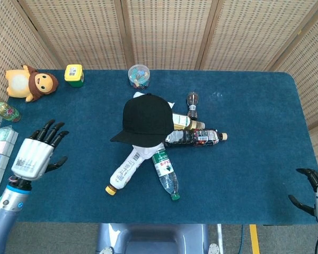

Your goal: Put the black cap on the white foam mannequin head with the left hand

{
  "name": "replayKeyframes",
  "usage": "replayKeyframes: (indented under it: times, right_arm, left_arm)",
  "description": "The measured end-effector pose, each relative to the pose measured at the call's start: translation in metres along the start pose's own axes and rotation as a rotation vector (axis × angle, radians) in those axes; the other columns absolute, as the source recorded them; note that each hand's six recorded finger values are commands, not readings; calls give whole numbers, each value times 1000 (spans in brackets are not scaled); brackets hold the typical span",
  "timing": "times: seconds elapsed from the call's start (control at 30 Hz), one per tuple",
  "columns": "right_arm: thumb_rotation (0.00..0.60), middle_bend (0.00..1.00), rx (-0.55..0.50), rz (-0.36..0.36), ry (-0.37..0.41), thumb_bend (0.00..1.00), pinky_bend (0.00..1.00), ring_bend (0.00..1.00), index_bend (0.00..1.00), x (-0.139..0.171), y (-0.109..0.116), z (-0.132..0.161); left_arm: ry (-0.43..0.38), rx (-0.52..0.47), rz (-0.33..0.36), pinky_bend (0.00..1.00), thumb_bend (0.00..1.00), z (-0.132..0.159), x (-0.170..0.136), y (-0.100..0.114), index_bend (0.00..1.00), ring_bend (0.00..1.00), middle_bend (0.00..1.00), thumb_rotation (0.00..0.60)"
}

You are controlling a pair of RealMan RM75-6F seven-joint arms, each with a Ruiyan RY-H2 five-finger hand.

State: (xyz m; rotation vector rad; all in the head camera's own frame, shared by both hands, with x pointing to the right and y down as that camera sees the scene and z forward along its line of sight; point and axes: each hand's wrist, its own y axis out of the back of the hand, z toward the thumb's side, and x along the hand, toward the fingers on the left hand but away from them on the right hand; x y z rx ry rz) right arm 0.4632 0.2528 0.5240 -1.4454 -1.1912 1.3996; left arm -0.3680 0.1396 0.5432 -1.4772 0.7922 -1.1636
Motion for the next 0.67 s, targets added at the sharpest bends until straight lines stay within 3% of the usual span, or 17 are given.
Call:
replayKeyframes:
  times: [0.23, 0.4, 0.67]
  right_arm:
    - [600, 354, 12, 25, -5, 112, 396, 406, 277, -5, -6, 2]
    - [600, 354, 31, 36, 8, 112, 395, 405, 286, -13, -9, 8]
    - [600, 354, 37, 39, 29, 113, 396, 405, 290, -19, -10, 17]
  left_arm:
    - [209, -62, -53, 388, 175, -45, -51, -9, 361, 111, 181, 600]
    - [356, -101, -100, 388, 175, -69, -90, -22, 368, 112, 180, 600]
    - [393, -102, -95, 388, 176, -76, -101, -28, 377, 112, 181, 600]
